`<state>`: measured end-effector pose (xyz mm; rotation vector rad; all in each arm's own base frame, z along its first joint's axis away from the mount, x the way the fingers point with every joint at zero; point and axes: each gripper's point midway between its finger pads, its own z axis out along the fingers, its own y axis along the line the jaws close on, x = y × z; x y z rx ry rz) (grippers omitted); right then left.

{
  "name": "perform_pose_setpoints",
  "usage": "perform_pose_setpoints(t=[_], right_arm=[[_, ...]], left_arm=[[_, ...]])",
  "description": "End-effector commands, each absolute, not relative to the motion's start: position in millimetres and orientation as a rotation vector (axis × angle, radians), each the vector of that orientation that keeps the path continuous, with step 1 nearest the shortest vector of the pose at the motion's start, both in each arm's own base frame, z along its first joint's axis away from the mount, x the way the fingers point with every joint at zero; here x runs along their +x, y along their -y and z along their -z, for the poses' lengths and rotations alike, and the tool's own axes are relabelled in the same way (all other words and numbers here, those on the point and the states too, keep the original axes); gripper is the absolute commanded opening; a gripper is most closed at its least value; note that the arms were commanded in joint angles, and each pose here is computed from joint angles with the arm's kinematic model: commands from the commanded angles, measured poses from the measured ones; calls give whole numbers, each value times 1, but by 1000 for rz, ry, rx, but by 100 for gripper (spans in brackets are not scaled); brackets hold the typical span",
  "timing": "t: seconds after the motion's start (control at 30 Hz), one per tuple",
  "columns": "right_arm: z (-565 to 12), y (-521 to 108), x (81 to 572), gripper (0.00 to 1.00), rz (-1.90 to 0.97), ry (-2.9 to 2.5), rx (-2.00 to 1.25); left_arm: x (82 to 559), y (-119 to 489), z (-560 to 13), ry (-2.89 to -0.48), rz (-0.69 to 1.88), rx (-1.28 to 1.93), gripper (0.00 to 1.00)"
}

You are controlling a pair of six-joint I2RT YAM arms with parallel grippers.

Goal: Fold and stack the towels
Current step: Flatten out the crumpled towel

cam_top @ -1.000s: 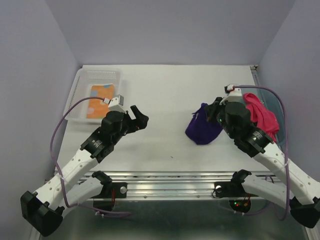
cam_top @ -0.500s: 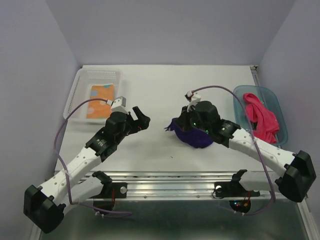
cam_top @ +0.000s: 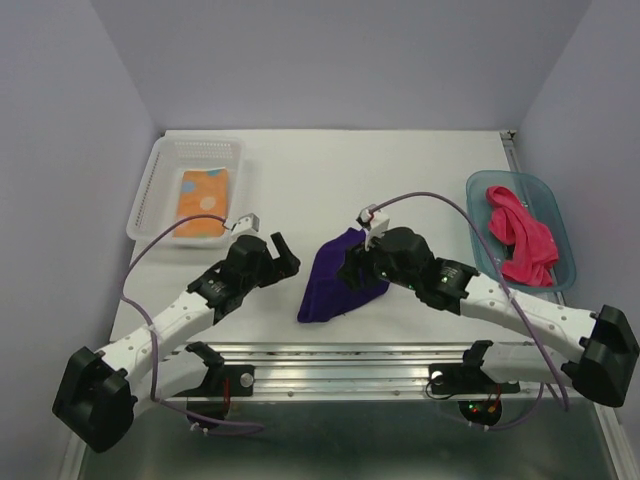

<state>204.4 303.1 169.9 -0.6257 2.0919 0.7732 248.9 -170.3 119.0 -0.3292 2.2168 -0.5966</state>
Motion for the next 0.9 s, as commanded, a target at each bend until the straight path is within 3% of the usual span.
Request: perform_pose_setpoints(t=[0.0,0.2,0.33,0.4,0.63,0.73,0.87], right_arm=[[-188,-278,236,64,-615,-2031,-399],[-178,-237,281,65,-258,-2061,-102],[-171,-235,314,64,-207,-2091,-49],[-157,-245,326,62,-223,-2127,-112],[-140,-292,355,59,-289,-2158,-339],[-127,-317,351,58,-385,-2180,-463],[-105,-335,347,57,-460,-2230,-535]], left_arm=[[239,180,-95,-2281,640,-309,99],[201,216,-70,-2375,842,-163,87],[174,229,-58,-2402,950,-152,82],[167,222,-44,-2444,905,-196,73],[166,207,-30,-2473,813,-311,59],[167,211,-34,-2458,835,-297,43],[167,214,-34,-2455,852,-283,5]])
